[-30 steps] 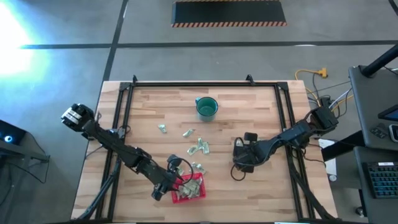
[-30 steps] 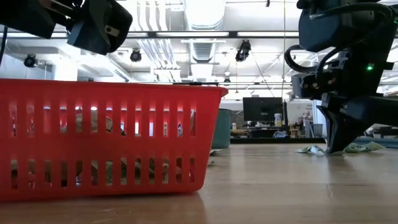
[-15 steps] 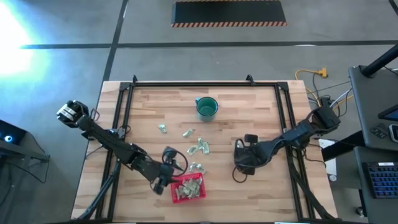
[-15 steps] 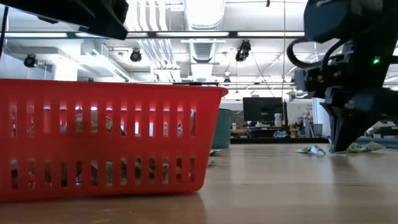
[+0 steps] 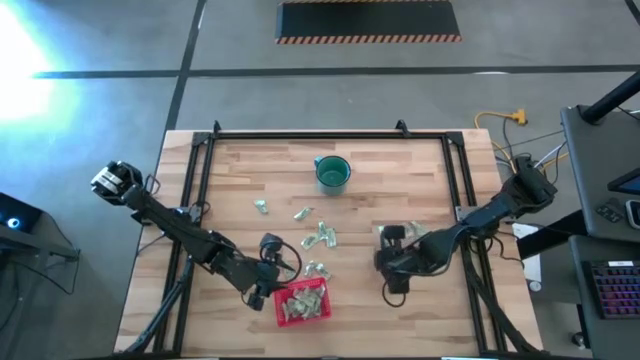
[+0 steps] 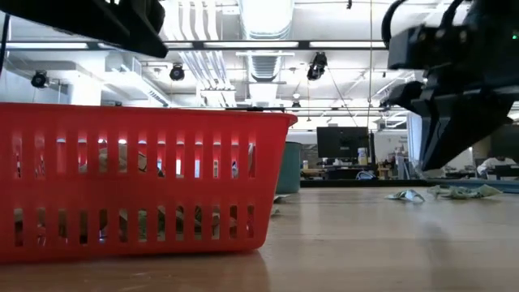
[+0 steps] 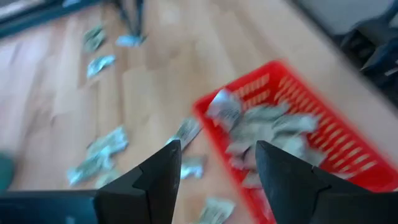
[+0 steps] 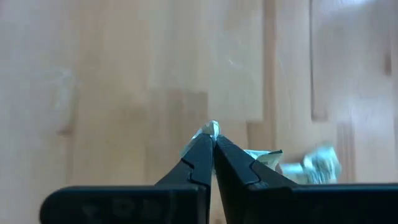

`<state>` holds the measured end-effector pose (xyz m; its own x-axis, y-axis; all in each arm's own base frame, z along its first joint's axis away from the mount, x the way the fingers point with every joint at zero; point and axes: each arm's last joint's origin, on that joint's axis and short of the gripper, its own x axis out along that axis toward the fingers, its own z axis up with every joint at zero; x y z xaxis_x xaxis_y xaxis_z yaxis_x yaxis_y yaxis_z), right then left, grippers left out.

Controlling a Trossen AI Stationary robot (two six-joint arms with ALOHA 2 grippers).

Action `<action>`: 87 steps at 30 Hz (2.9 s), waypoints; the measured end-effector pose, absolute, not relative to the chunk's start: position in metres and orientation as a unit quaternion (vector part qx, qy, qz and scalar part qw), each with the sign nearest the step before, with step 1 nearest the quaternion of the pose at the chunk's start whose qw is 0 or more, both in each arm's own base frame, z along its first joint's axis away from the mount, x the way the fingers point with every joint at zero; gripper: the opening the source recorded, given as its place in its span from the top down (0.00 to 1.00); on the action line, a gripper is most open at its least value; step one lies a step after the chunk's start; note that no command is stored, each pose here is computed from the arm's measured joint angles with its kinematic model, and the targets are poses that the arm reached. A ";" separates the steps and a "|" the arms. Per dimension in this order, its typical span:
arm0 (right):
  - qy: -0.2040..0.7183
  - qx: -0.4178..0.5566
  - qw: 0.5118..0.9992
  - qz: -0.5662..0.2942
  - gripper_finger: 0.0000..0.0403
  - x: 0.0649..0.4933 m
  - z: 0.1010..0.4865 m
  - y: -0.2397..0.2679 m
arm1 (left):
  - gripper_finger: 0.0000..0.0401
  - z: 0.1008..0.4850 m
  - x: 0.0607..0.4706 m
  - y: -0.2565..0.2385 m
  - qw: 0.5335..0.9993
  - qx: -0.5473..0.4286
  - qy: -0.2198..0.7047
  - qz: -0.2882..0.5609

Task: Pick and place items into bin
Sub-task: Put the green stevia packet into the red bin

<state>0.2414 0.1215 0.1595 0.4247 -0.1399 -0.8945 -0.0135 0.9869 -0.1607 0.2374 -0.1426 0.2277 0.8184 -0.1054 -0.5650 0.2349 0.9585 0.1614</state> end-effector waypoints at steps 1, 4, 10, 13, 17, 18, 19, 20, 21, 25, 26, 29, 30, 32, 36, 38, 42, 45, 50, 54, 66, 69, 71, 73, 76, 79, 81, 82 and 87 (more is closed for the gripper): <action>0.530 -0.078 0.844 -0.030 0.98 0.242 0.160 0.123 | 0.53 0.226 0.236 -0.141 0.945 0.115 0.297 -0.076; 0.518 -0.097 0.850 -0.012 0.98 0.244 0.161 0.126 | 0.53 0.223 0.233 -0.137 0.941 0.113 0.317 -0.038; 0.476 -0.130 0.869 0.025 0.98 0.251 0.167 0.130 | 0.53 0.215 0.226 -0.132 0.925 0.116 0.362 -0.007; 0.450 -0.149 0.879 0.045 0.98 0.255 0.171 0.132 | 0.53 0.213 0.225 -0.131 0.921 0.121 0.370 -0.006; 0.409 -0.169 0.894 0.068 0.98 0.263 0.180 0.137 | 0.53 0.212 0.223 -0.129 0.917 0.113 0.382 0.002; 0.395 -0.177 0.898 0.075 0.98 0.265 0.181 0.138 | 0.53 0.211 0.222 -0.129 0.916 0.108 0.386 0.006; 0.379 -0.185 0.903 0.082 0.98 0.267 0.183 0.139 | 0.53 0.210 0.221 -0.128 0.914 0.106 0.393 0.010; 0.362 -0.195 0.907 0.089 0.98 0.270 0.185 0.141 | 0.53 0.209 0.220 -0.127 0.911 0.105 0.399 0.014; 0.343 -0.205 0.911 0.096 0.98 0.273 0.187 0.142 | 0.53 0.208 0.219 -0.127 0.909 0.102 0.404 0.017; 0.270 -0.247 0.923 0.119 0.98 0.284 0.193 0.149 | 0.53 0.202 0.215 -0.124 0.902 0.099 0.420 0.029; 0.252 -0.254 0.925 0.125 0.98 0.287 0.194 0.151 | 0.53 0.201 0.214 -0.123 0.899 0.103 0.424 0.033; 0.198 -0.259 0.932 0.158 0.98 0.294 0.197 0.156 | 0.53 0.200 0.214 -0.123 0.899 0.105 0.423 0.038; 0.178 -0.259 0.934 0.173 0.98 0.296 0.198 0.159 | 0.53 0.200 0.214 -0.123 0.900 0.106 0.422 0.039; 0.139 -0.256 0.935 0.203 0.98 0.301 0.197 0.164 | 0.53 0.198 0.213 -0.122 0.898 0.108 0.424 0.041; 0.079 -0.251 0.931 0.253 0.98 0.311 0.190 0.172 | 0.53 0.192 0.211 -0.120 0.896 0.112 0.426 0.045; 0.068 -0.249 0.931 0.257 0.98 0.315 0.184 0.172 | 0.53 0.188 0.209 -0.118 0.894 0.120 0.428 0.053; 0.075 -0.236 0.937 0.248 0.98 0.328 0.175 0.167 | 0.53 0.183 0.206 -0.115 0.891 0.132 0.430 0.067; 0.082 -0.211 0.936 0.268 0.98 0.344 0.168 0.165 | 0.53 0.183 0.206 -0.115 0.891 0.132 0.429 0.068; 0.121 -0.187 0.932 0.287 0.98 0.365 0.159 0.164 | 0.53 0.183 0.206 -0.115 0.892 0.130 0.427 0.068; 0.181 -0.177 0.923 0.290 0.98 0.373 0.157 0.164 | 0.53 0.183 0.206 -0.115 0.892 0.130 0.427 0.068; 0.227 -0.171 0.912 0.295 0.80 0.374 0.158 0.164 | 0.53 0.183 0.207 -0.116 0.893 0.129 0.427 0.068; 0.225 -0.172 0.914 0.291 0.73 0.376 0.159 0.163 | 0.53 0.183 0.206 -0.115 0.892 0.129 0.427 0.068; 0.220 -0.172 0.916 0.289 0.69 0.376 0.163 0.163 | 0.53 0.183 0.206 -0.115 0.890 0.129 0.431 0.070; 0.224 -0.173 0.915 0.289 0.66 0.375 0.168 0.162 | 0.53 0.181 0.202 -0.113 0.883 0.117 0.446 0.084; 0.248 -0.171 0.909 0.289 0.64 0.369 0.174 0.159 | 0.53 0.177 0.191 -0.106 0.859 0.079 0.489 0.131; 0.275 -0.159 0.904 0.286 0.63 0.362 0.179 0.157 | 0.53 0.174 0.176 -0.097 0.819 0.025 0.536 0.203; 0.290 -0.152 0.902 0.283 0.63 0.359 0.183 0.155 | 0.53 0.173 0.167 -0.093 0.792 -0.010 0.558 0.248; 0.301 -0.148 0.899 0.282 0.63 0.356 0.185 0.154 | 0.53 0.173 0.164 -0.092 0.780 -0.024 0.566 0.266; 0.347 -0.129 0.891 0.263 0.63 0.344 0.190 0.152 | 0.53 0.167 0.158 -0.089 0.764 -0.054 0.575 0.288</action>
